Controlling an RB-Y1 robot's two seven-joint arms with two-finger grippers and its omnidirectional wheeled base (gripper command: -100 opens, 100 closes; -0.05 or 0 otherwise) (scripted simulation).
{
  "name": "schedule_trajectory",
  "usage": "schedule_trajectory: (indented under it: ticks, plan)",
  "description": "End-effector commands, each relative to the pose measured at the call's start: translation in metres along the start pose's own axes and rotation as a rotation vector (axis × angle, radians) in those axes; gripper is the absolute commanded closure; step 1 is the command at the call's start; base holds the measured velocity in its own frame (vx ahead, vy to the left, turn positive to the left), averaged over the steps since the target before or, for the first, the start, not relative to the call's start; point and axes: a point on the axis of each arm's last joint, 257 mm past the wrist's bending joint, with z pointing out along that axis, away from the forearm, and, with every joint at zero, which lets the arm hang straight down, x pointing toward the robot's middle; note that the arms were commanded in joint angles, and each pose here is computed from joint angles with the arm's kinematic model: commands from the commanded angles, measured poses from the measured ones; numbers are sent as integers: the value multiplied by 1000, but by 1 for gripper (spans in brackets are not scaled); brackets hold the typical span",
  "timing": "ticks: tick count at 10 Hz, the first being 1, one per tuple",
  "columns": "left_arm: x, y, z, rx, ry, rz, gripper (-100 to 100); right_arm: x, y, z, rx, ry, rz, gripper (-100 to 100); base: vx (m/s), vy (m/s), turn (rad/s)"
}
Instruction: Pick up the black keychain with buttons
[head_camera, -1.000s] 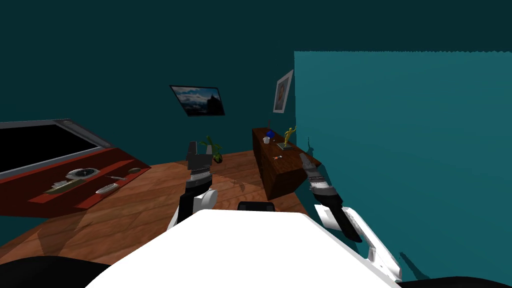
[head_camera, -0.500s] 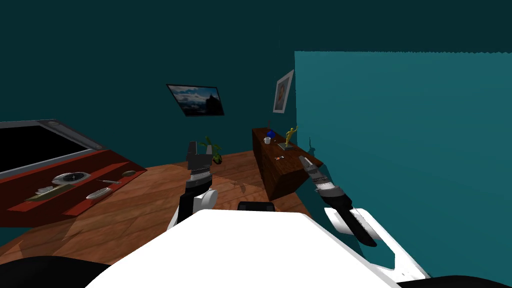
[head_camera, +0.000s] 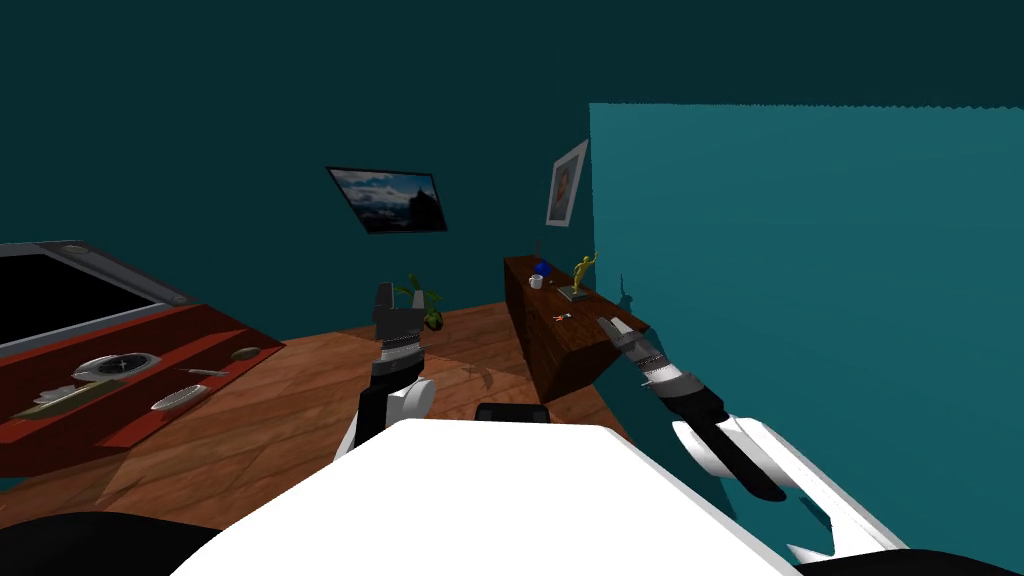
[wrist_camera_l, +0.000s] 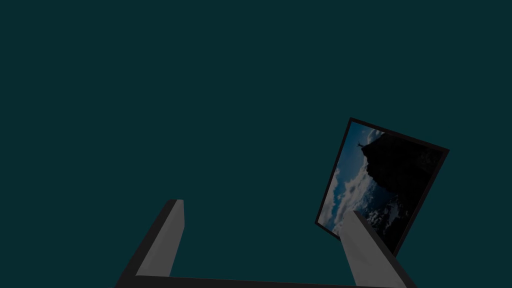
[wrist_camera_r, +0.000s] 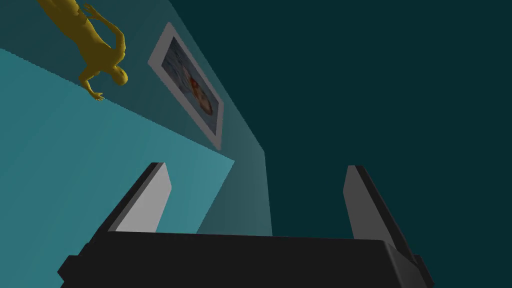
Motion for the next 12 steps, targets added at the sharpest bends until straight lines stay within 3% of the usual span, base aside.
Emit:
schedule_trajectory:
  ticks: [1,2,3,4,11,12]
  plan:
    - [0,0,0,0,0,0,0,1,-3,-1,-3,31,-40,-100,28,57,-24]
    - [0,0,0,0,0,0,0,4,-12,-6,1,82,-109,-100,29,75,-33]
    - [0,0,0,0,0,0,0,4,-11,-6,-4,89,-116,-100,38,73,-23]
    - [0,0,0,0,0,0,0,8,-20,-11,-3,142,-183,-100,64,82,-26]
    - [0,0,0,0,0,0,0,23,-45,-28,-32,343,-415,-100,51,68,-11]
    - [0,0,0,0,0,0,0,28,-54,-35,-41,402,-474,-100,77,68,9]
